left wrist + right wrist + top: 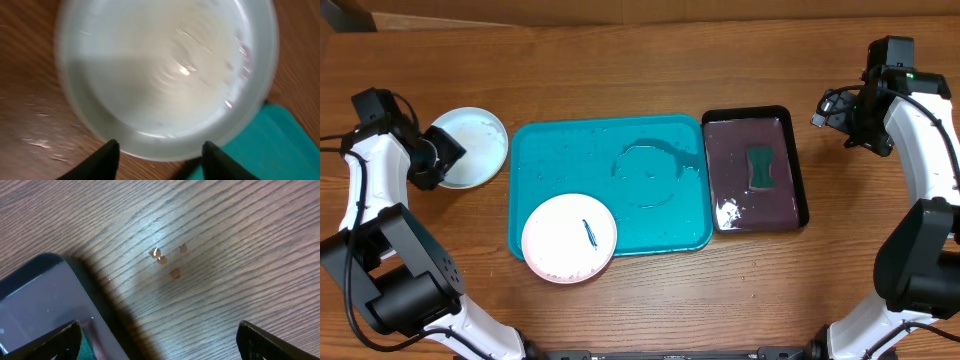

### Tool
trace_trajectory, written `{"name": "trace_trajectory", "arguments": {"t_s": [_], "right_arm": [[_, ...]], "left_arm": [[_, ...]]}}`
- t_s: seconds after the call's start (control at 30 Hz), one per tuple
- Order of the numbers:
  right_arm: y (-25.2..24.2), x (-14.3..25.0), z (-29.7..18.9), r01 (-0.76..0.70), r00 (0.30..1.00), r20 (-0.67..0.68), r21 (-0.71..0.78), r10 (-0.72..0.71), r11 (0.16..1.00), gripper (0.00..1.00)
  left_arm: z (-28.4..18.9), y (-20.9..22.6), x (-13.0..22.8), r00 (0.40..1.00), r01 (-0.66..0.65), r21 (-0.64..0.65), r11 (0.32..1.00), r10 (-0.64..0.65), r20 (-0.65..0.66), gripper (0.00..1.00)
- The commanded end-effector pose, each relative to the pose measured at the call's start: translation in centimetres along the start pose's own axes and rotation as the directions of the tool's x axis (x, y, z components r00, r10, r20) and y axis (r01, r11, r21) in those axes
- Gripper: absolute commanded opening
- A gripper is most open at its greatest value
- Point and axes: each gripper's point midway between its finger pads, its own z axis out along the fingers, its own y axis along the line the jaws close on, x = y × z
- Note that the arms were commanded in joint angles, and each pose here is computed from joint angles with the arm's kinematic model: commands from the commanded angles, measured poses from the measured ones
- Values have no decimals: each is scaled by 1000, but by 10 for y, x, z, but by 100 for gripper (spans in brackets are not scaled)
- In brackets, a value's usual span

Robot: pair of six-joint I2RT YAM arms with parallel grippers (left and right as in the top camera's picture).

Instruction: Clean dirty plates on tray and stack at the side

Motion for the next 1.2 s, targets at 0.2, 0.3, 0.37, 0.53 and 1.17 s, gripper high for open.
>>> {"name": "trace_trajectory", "arguments": {"t_s": [0.2,0.3,0.37,0.53,1.17], "right_arm": [[1,-4,-5,-6,1000,18,-4,6,1000,100],[1,-4,-5,-6,1000,18,-4,6,1000,100],[1,-4,-5,-6,1000,18,-4,6,1000,100],[10,0,-5,-9,1000,-5,-62,9,998,100],[123,75,-31,98,959,-199,-433,-201,896,4]], "left_arm": [[-9,-69,84,931,-183,303,935,264,-253,64],[-11,-77,111,886,-241,312,919,340,-316,65],[-14,-81,128,852,-278,320,906,386,-353,65],[-29,-86,166,771,-340,339,877,467,-433,60],[-97,-76,179,871,-444,227,867,477,-117,64]]}}
